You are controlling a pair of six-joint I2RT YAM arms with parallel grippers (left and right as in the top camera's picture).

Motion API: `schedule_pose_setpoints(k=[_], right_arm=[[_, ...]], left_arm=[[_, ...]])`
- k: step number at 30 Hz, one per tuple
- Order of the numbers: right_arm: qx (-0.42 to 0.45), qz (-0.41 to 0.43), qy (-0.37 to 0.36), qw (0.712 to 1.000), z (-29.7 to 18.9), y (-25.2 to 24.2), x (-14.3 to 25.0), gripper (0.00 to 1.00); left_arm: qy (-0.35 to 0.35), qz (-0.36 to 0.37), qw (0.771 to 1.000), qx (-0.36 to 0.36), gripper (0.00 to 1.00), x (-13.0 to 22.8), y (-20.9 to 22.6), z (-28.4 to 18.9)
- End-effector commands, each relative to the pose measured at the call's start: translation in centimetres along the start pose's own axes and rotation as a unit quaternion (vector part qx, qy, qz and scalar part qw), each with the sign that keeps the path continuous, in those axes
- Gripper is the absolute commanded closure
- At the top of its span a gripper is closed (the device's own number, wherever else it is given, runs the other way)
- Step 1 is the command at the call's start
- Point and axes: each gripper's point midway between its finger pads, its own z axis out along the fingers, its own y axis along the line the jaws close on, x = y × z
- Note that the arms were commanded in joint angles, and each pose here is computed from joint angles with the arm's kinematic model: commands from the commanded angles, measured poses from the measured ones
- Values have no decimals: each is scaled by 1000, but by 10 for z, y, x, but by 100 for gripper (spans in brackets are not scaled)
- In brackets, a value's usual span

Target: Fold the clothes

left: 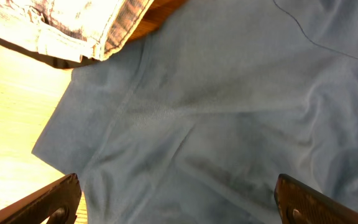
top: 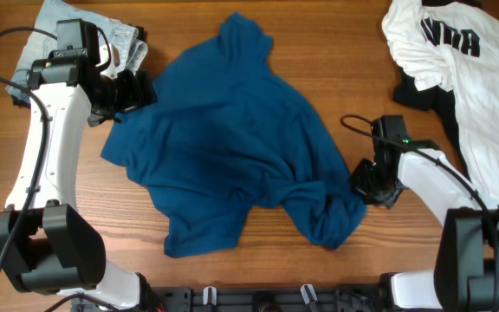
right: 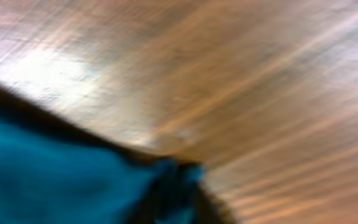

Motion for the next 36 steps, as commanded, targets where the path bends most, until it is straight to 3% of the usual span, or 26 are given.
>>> schedule_pose_setpoints(k=[1, 4, 7, 12, 16, 17, 19, 20, 28, 30, 31, 36], right_arm=[[22, -16, 16, 1000, 24, -10, 4, 96], [-8, -30, -42, 999, -3, 13, -38, 96], [-62, -58, -130, 988, -59, 51, -101, 95], [-136, -100, -325, 930, -189, 105, -198, 96], [-125, -109, -344, 924, -179, 112, -221, 96], [-117, -114, -341, 926, -169, 112, -225, 92], [-106, -113, -336, 929, -152, 110, -234, 40], [-103, -119, -331, 930, -146, 110, -236, 0], [-99, -163, -224, 956, -157, 96, -173, 1], [-81, -195, -192, 958, -132, 95, -163, 28], [-76, -205, -182, 959, -121, 96, -161, 35], [-45, -294, -123, 947, -65, 104, -146, 36]], left_arm=[[-2, 8, 1000, -1, 0, -3, 1, 1], [-6, 9, 1000, 0, 0, -5, 1, 1], [-9, 9, 1000, 1, 0, -6, 0, 1], [-9, 9, 1000, 1, 0, -6, 0, 1], [-6, 9, 1000, 0, 0, -6, 1, 2], [-5, 9, 1000, 0, 0, -6, 1, 3], [-2, 8, 1000, -1, 0, -5, 1, 6], [-1, 8, 1000, -1, 0, -5, 1, 6], [-1, 8, 1000, -1, 0, -5, 1, 7], [-3, 8, 1000, -1, 0, -6, 1, 7], [-2, 8, 1000, -1, 0, -6, 1, 7], [-2, 8, 1000, -1, 0, -6, 1, 7]])
